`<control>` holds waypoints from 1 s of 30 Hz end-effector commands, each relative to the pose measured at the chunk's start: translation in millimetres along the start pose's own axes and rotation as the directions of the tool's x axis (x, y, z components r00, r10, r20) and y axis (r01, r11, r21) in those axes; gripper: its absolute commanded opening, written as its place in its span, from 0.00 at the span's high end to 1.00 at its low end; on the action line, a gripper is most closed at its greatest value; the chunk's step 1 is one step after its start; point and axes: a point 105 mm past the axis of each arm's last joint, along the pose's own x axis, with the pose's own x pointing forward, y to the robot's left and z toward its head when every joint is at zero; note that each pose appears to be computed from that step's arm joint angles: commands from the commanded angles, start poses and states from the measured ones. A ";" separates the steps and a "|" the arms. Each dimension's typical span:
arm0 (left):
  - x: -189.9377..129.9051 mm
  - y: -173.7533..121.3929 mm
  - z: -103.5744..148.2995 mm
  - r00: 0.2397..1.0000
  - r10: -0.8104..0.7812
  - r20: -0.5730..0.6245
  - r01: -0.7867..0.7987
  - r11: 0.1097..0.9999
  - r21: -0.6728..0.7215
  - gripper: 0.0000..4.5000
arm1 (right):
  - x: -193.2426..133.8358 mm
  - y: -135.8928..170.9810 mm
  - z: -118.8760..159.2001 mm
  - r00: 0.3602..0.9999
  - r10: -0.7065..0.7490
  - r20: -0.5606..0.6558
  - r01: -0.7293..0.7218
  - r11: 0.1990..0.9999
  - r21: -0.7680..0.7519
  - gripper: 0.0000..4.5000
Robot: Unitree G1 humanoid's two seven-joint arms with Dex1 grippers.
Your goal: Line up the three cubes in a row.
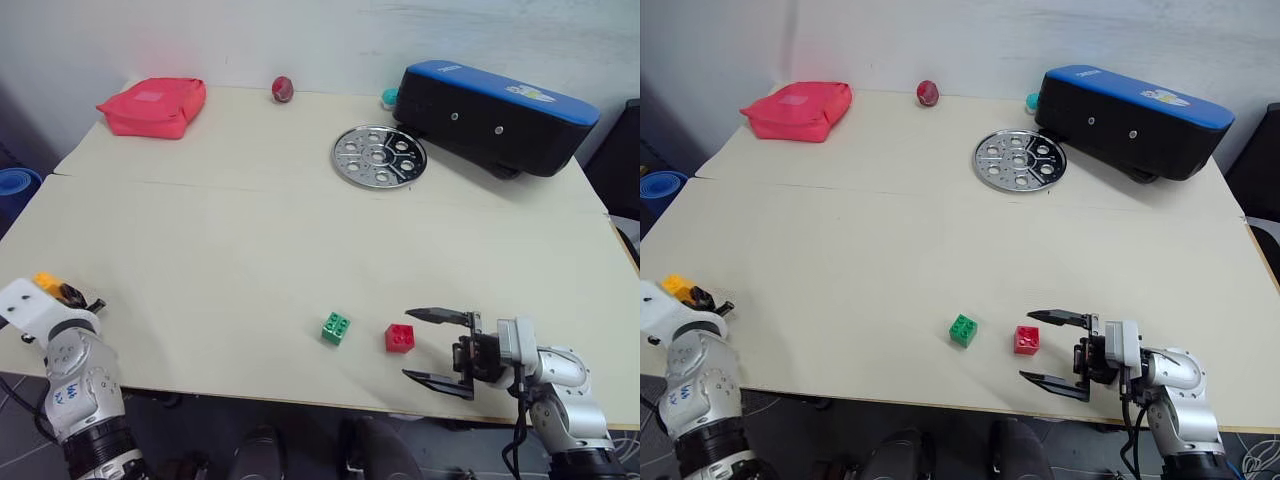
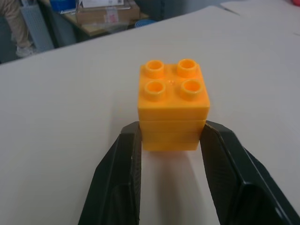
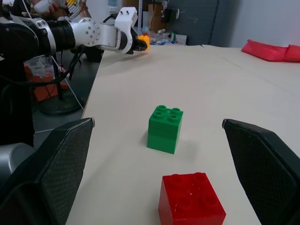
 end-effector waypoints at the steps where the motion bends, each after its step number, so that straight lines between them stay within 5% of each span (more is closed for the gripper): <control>1: 1.6 0.3 11.3 0.999 -0.008 0.041 0.008 1.000 0.015 0.68 | -1.5 -0.1 2.1 1.000 -0.009 0.001 0.009 1.000 -0.011 0.00; 6: -5.8 -26.1 23.7 0.973 -0.209 0.097 0.204 0.977 0.056 0.68 | -0.9 1.7 3.1 1.000 -0.025 0.001 0.025 1.000 -0.015 0.00; 9: -27.5 -70.1 45.1 0.814 -0.556 0.169 0.554 0.830 0.064 0.68 | -0.9 1.8 8.6 0.999 -0.045 -0.006 0.045 0.999 -0.028 0.00; 11: -66.5 -107.0 58.3 0.496 -0.856 0.148 0.845 0.515 0.143 0.68 | -4.4 -0.7 16.4 0.997 -0.069 -0.023 0.067 0.997 -0.047 0.00; 14: -113.5 -127.0 50.0 0.086 -0.996 -0.035 0.973 0.076 0.217 0.68 | -9.4 -2.8 24.8 0.995 -0.089 -0.045 0.087 0.995 -0.058 0.00; 16: -140.6 -124.1 19.2 -0.212 -0.921 -0.326 0.920 -0.301 0.252 0.68 | -13.1 -3.6 33.2 0.993 -0.098 -0.068 0.094 0.994 -0.062 0.00; 19: -155.2 -115.4 -8.1 -0.457 -0.716 -0.527 0.756 -0.625 0.195 0.68 | -15.3 -3.8 42.8 0.990 -0.109 -0.090 0.103 0.992 -0.069 0.00; 23: -155.6 -133.9 -24.4 -0.612 -0.545 -0.574 0.572 -0.806 0.155 0.68 | -12.7 -4.0 54.2 0.985 -0.141 -0.099 0.133 0.988 -0.082 0.00; 30: -149.3 -155.4 -41.5 -0.661 -0.439 -0.609 0.467 -0.875 0.124 0.68 | -9.3 3.1 64.9 0.975 -0.191 -0.111 0.183 0.980 -0.081 0.00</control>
